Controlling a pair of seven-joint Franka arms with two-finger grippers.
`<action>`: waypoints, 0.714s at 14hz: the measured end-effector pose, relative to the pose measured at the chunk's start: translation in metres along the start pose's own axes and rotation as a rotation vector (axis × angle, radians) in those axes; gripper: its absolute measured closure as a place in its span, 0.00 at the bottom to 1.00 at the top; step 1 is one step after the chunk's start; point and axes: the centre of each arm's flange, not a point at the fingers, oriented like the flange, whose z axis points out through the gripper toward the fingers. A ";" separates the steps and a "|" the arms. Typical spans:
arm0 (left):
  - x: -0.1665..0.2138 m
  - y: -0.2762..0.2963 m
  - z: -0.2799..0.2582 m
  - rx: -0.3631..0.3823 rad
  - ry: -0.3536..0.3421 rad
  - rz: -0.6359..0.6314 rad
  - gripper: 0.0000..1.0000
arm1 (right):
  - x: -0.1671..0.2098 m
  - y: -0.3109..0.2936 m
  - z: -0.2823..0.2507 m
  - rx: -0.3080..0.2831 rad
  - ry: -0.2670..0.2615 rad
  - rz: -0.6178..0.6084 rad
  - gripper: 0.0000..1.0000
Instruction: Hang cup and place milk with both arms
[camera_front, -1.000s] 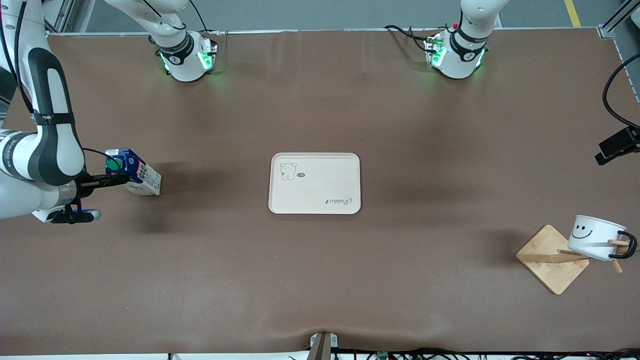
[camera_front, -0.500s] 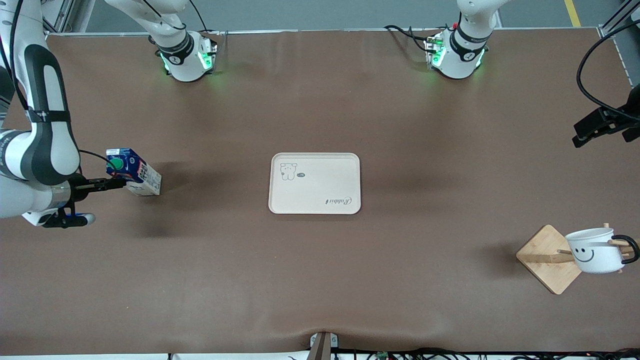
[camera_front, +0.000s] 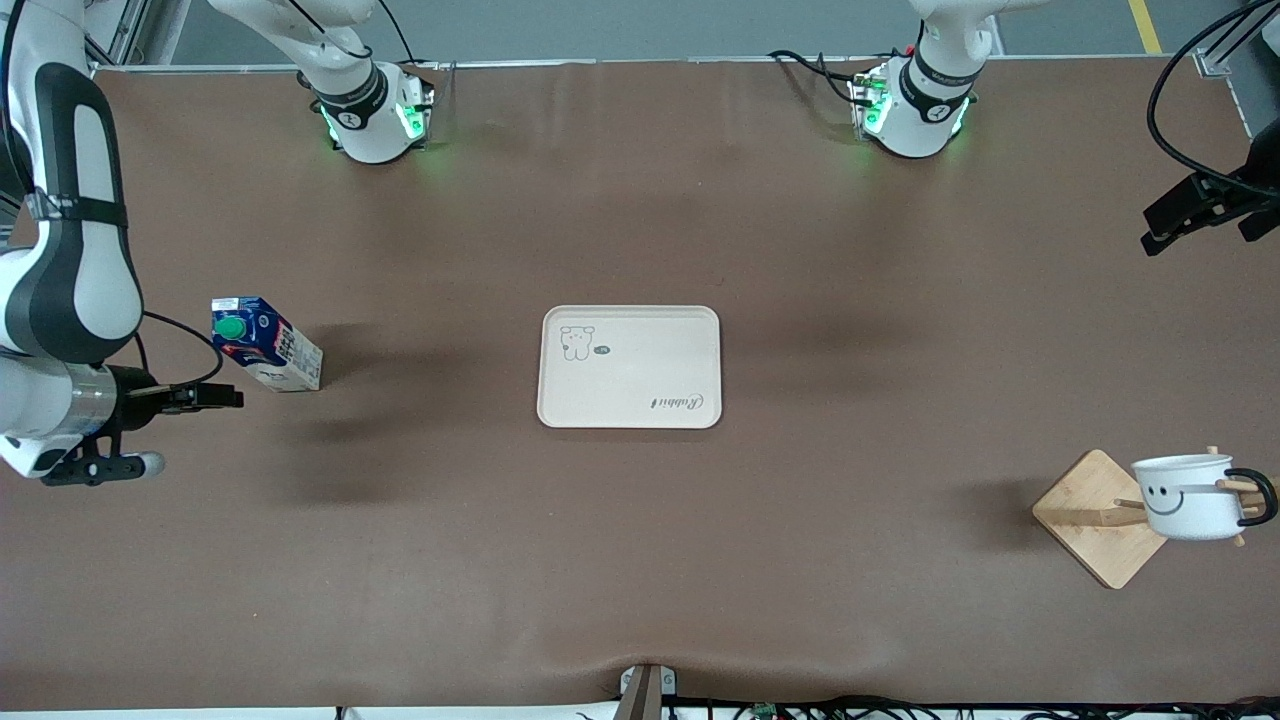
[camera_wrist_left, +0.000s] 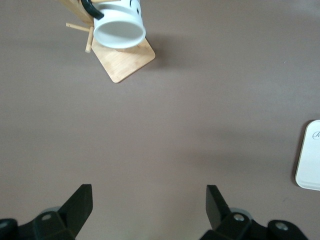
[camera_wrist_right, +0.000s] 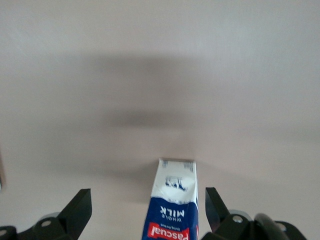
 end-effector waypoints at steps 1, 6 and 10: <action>-0.004 -0.001 0.000 -0.002 -0.001 0.002 0.00 | 0.003 -0.007 -0.022 -0.010 0.043 -0.011 0.00; -0.020 -0.002 -0.007 -0.008 0.006 0.032 0.00 | -0.022 -0.035 -0.125 -0.030 0.150 -0.049 0.00; -0.021 -0.002 -0.006 -0.020 0.004 0.032 0.00 | -0.094 -0.072 -0.198 -0.027 0.125 -0.039 0.00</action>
